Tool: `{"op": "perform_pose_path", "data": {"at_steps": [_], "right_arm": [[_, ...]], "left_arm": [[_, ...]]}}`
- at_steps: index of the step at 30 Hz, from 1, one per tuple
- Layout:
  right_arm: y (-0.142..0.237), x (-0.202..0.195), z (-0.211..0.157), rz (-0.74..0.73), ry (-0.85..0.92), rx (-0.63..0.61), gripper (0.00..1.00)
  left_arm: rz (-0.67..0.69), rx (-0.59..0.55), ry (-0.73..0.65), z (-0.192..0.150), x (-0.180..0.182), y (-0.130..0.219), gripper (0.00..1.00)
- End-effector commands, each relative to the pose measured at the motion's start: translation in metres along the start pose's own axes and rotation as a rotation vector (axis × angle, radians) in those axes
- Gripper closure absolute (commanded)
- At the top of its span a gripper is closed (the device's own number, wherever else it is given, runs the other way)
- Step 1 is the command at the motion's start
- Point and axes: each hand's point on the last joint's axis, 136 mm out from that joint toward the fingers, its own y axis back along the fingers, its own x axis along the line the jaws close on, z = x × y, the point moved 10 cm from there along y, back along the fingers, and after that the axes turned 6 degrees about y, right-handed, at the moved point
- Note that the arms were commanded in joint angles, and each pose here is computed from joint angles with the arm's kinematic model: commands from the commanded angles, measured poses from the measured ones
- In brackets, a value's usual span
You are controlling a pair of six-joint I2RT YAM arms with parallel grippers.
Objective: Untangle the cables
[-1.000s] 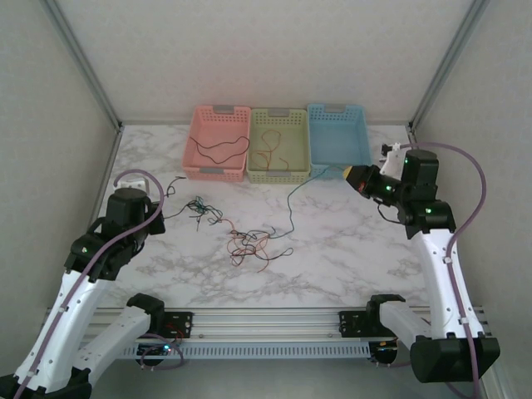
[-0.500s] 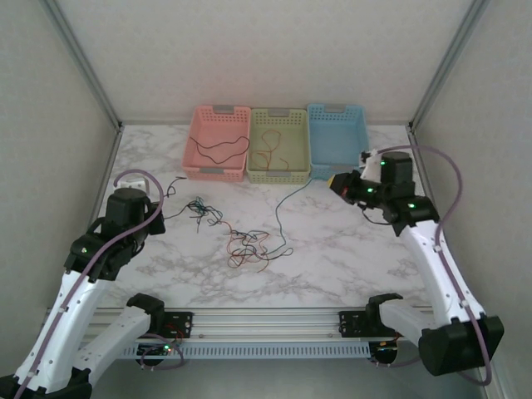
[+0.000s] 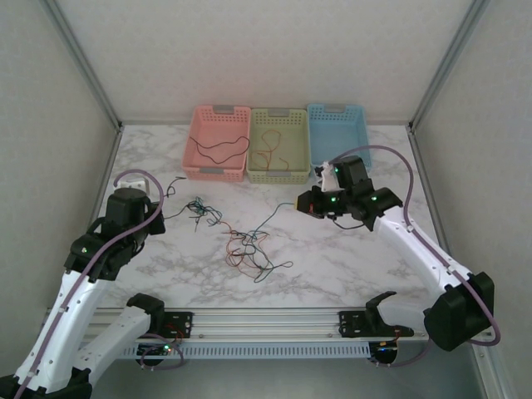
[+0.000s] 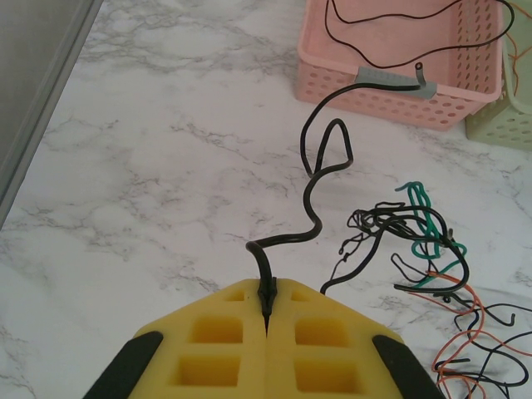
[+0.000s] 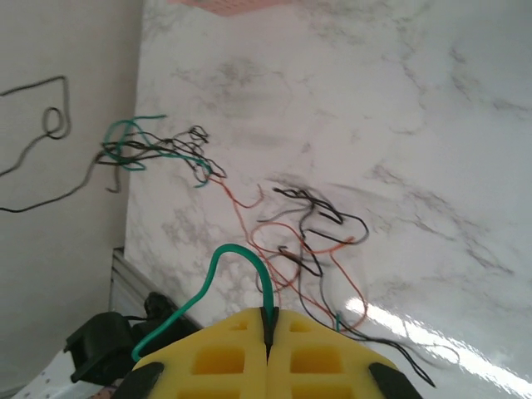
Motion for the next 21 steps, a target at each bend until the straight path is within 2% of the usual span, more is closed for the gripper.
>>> {"op": "perform_pose_path", "data": {"at_steps": [1, 9, 13, 17, 21], "right_arm": [[0.022, 0.029, 0.016, 0.071, 0.115, -0.072, 1.00], [0.068, 0.054, 0.025, 0.036, 0.236, -0.272, 1.00], [0.101, 0.056, 0.023, -0.128, 0.294, -0.419, 1.00], [0.131, 0.046, 0.018, -0.302, 0.275, -0.548, 1.00], [0.136, 0.035, 0.012, -0.324, 0.226, -0.597, 1.00]], "left_arm": [[0.014, 0.004, 0.000, -0.002, 0.003, 0.000, 1.00], [0.012, 0.008, -0.002, -0.002, 0.002, -0.002, 1.00], [0.011, 0.009, -0.001, -0.002, 0.002, -0.001, 1.00], [0.008, 0.008, 0.000, -0.002, 0.002, -0.001, 1.00], [0.004, 0.011, -0.001, -0.002, 0.002, -0.002, 1.00]]}}
